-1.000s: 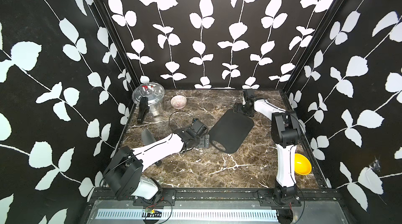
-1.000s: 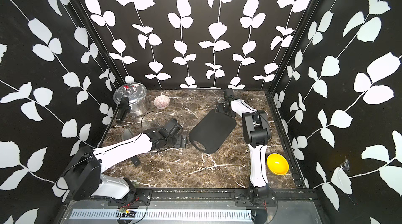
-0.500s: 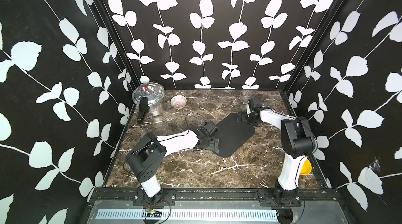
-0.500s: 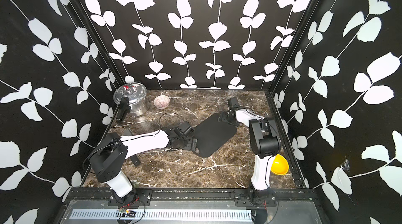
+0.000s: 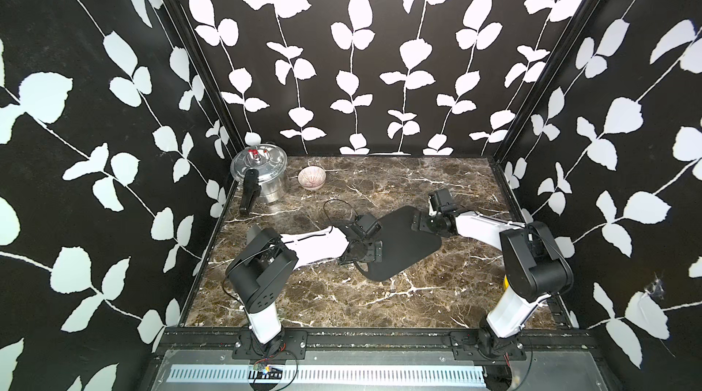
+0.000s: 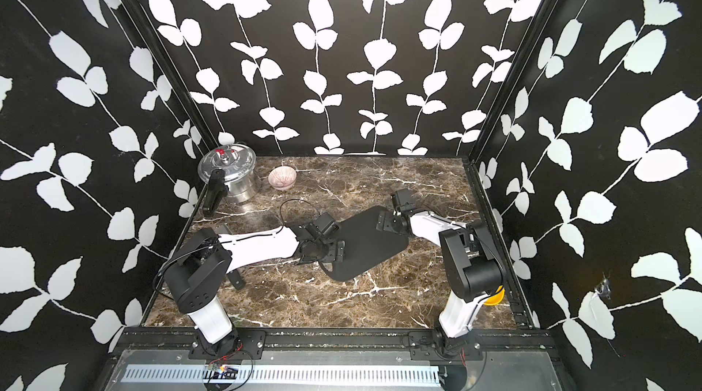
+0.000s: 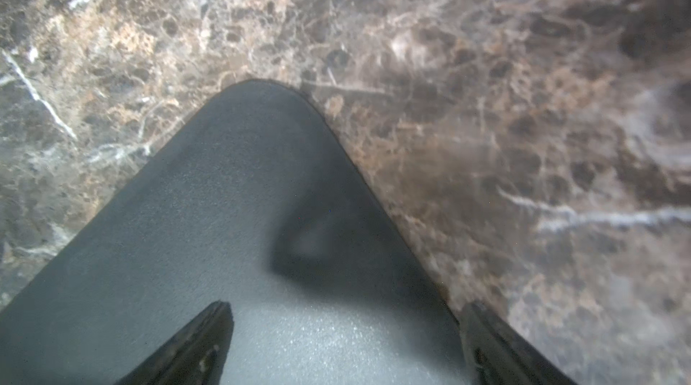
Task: Align the knife with the edge of the cutting board
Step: Adjust the work surface at the center of the board.
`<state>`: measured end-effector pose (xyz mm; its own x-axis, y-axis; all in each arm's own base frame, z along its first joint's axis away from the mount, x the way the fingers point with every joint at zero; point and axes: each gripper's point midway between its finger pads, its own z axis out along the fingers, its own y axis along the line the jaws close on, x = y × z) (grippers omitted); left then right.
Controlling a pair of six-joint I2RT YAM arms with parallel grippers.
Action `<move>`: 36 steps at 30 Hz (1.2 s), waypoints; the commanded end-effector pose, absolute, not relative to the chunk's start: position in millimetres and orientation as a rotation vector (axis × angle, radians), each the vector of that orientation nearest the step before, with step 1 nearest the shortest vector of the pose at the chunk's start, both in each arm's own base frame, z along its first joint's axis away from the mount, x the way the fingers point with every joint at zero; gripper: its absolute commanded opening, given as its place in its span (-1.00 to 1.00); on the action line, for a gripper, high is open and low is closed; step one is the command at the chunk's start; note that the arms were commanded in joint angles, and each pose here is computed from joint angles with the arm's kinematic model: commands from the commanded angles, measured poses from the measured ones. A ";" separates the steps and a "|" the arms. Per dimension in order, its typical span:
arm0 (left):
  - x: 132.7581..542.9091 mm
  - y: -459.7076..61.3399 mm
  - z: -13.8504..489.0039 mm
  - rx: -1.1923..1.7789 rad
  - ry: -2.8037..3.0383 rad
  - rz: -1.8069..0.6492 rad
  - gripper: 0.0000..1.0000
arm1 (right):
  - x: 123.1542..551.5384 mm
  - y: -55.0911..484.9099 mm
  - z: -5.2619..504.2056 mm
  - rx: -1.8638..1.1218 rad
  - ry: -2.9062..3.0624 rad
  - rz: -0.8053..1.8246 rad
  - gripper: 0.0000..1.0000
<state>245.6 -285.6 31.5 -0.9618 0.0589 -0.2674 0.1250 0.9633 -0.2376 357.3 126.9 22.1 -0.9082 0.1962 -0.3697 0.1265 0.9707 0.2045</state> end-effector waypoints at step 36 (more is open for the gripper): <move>345.1 -235.5 13.1 0.145 2.814 -0.178 0.97 | 282.8 204.2 8.6 0.281 2.850 0.413 0.91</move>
<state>349.7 -221.3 24.0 -0.9307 0.0531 -0.3620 0.0797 0.9951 -0.0590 302.6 179.9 24.0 -0.9141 0.2416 -0.3256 0.1652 0.9554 0.2449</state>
